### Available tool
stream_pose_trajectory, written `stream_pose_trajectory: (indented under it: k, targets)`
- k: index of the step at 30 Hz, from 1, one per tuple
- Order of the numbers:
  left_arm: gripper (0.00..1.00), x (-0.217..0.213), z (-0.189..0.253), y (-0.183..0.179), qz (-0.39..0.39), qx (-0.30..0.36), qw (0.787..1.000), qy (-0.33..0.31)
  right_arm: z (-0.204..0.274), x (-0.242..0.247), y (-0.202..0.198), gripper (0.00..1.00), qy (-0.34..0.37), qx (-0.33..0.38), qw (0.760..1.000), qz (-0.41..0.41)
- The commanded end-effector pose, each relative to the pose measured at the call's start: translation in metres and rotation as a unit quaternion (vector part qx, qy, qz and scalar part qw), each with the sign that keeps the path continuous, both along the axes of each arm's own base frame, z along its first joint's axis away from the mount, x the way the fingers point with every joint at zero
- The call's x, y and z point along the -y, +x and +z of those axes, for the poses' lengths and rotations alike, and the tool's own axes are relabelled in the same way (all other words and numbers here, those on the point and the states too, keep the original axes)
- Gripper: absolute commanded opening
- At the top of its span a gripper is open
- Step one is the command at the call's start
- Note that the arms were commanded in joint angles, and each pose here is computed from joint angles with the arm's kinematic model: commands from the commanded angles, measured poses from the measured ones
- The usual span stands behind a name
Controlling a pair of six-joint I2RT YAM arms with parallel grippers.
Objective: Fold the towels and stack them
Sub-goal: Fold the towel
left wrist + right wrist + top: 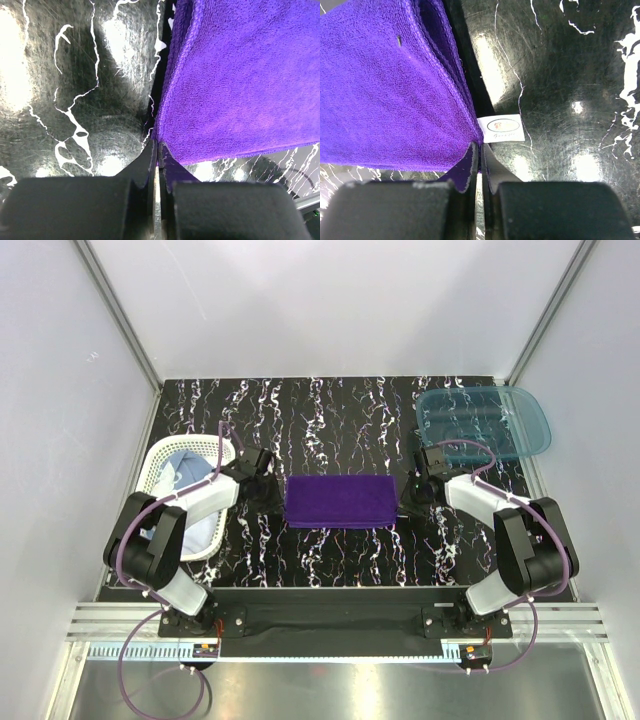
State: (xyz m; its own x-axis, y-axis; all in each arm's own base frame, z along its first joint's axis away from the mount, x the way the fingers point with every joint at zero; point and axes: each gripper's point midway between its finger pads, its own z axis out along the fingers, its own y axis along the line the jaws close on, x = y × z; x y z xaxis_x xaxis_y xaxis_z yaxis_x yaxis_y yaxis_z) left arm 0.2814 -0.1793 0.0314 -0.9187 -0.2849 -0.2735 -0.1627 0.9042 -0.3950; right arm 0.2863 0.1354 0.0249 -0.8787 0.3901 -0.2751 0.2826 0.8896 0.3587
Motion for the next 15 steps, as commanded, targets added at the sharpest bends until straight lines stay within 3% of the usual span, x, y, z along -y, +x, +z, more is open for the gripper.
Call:
stream_pose_trajectory:
  k: [1, 15]
  targets:
    - [0.00, 0.004, 0.024, 0.011, -0.008, 0.031, 0.999, -0.008, 0.020, -0.002, 0.012, 0.03, 0.001, 0.031, 0.999, -0.004]
    - [0.00, 0.012, 0.058, 0.019, -0.022, 0.028, 0.999, -0.017, 0.058, 0.002, 0.024, 0.00, -0.026, 0.042, 0.999, 0.022]
